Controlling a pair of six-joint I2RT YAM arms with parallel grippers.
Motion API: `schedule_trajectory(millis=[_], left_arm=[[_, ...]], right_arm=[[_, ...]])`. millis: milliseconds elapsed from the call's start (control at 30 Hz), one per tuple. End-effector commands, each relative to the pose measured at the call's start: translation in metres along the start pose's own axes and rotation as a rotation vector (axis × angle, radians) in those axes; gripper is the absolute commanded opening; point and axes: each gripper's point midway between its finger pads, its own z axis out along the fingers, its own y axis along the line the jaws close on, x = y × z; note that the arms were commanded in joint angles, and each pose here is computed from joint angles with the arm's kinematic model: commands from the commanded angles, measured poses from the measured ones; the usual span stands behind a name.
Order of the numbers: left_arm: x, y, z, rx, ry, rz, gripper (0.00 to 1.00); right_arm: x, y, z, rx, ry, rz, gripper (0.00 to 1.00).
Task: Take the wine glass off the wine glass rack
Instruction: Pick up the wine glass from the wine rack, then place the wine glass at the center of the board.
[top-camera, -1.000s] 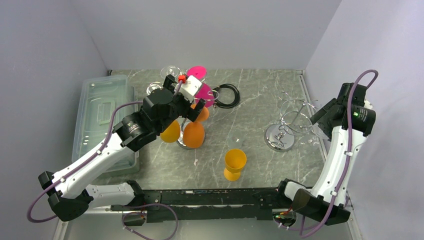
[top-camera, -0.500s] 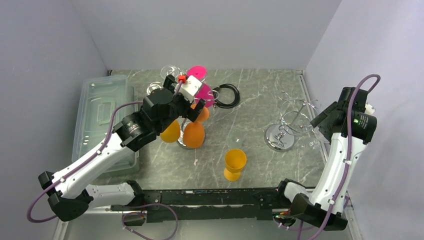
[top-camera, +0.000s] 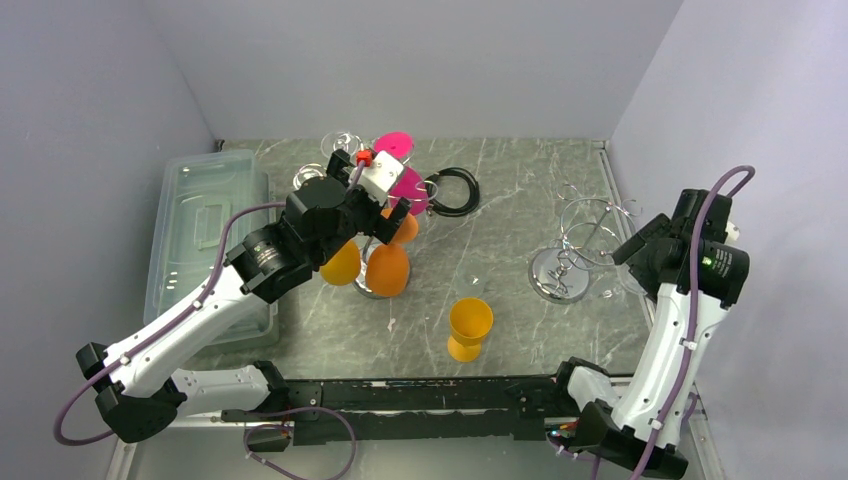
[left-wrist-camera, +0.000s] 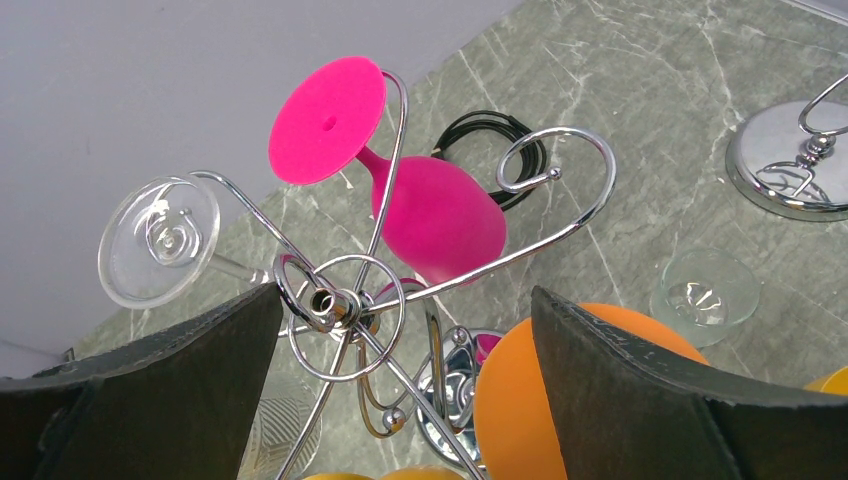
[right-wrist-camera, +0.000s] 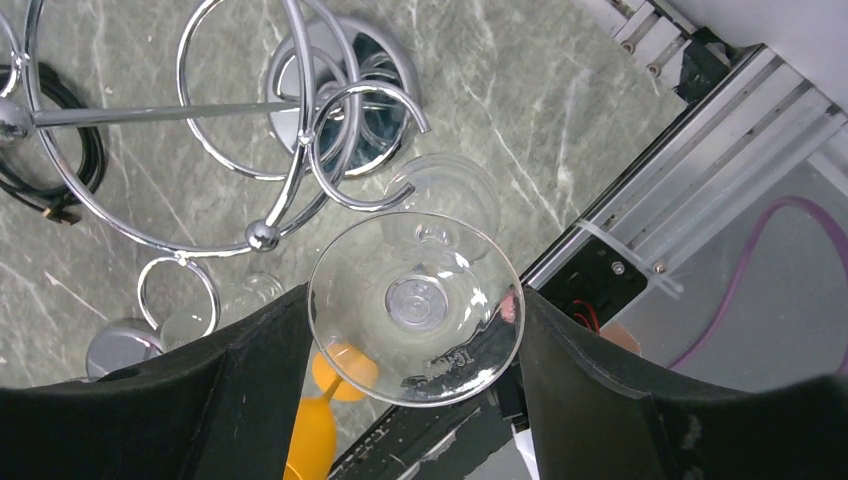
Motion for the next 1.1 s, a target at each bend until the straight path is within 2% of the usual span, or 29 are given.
schedule_trajectory(millis=[0,1067], left_arm=[[-0.019,-0.003,-0.006,0.032,-0.049,-0.016,0.99],[-0.041,0.014,-0.008,-0.04,-0.07,-0.037,0.99]], right_arm=[[0.004,0.005,-0.005,-0.053,-0.003,-0.007,0.18],[0.016,0.034,-0.004,-0.185,0.09,-0.167,0.16]])
